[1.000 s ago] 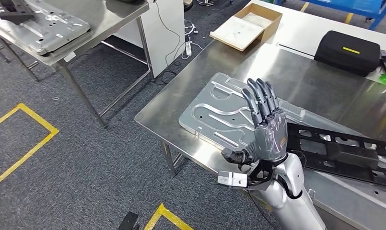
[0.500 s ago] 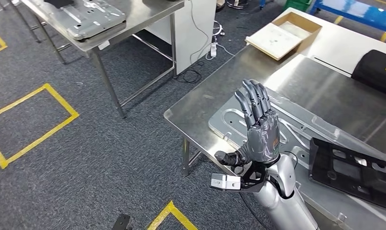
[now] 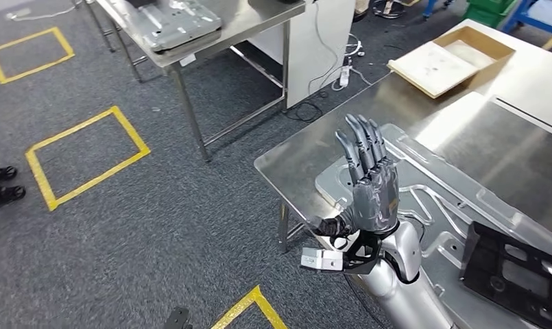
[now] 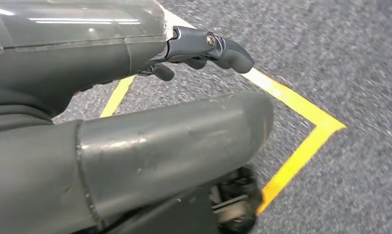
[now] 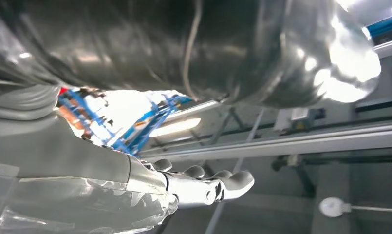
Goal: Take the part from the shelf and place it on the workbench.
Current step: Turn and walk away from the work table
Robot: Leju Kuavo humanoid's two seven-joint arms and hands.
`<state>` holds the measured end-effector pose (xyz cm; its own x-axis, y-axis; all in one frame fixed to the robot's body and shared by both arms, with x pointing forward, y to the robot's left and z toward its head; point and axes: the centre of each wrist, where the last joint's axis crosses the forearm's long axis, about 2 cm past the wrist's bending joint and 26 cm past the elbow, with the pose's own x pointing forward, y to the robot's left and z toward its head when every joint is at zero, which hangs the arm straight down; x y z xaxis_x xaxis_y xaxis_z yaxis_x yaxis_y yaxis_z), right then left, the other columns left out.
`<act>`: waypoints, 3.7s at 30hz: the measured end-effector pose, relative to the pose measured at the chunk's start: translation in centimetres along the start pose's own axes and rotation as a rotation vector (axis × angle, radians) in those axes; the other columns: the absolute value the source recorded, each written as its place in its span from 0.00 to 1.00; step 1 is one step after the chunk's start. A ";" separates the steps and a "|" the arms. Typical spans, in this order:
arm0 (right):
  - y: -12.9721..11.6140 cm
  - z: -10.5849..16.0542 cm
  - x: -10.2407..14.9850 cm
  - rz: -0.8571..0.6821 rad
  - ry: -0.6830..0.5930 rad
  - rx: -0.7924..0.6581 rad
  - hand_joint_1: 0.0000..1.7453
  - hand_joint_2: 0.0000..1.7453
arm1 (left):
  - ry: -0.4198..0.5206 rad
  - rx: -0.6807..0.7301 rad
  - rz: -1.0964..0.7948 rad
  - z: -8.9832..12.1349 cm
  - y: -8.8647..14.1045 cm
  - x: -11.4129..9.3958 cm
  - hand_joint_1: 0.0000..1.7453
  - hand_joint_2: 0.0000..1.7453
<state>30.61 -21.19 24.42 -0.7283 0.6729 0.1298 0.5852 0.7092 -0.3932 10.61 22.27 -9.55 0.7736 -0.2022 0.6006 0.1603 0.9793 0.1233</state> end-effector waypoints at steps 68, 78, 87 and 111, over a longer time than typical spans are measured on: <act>1.7 -0.4 0.1 -0.019 0.017 0.006 0.00 0.00 | 0.016 0.079 0.098 1.0 2.2 -3.2 0.00 0.00; 1.5 -0.1 -0.3 -0.007 0.013 0.013 0.00 0.00 | 0.024 0.078 0.101 0.9 2.2 -3.1 0.00 0.00; 1.4 -0.2 -0.4 -0.003 0.009 0.015 0.00 0.00 | 0.011 0.085 0.094 0.6 2.5 -2.5 0.00 0.00; 1.8 0.3 0.1 -0.003 -0.002 0.025 0.00 0.00 | 0.014 0.102 0.057 0.1 3.8 -1.9 0.00 0.00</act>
<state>31.51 -19.93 23.48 -0.7306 0.6706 0.1287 0.5741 0.7053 -0.4159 9.65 26.34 -10.16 0.7884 -0.1456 0.5977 0.0533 0.9841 0.1694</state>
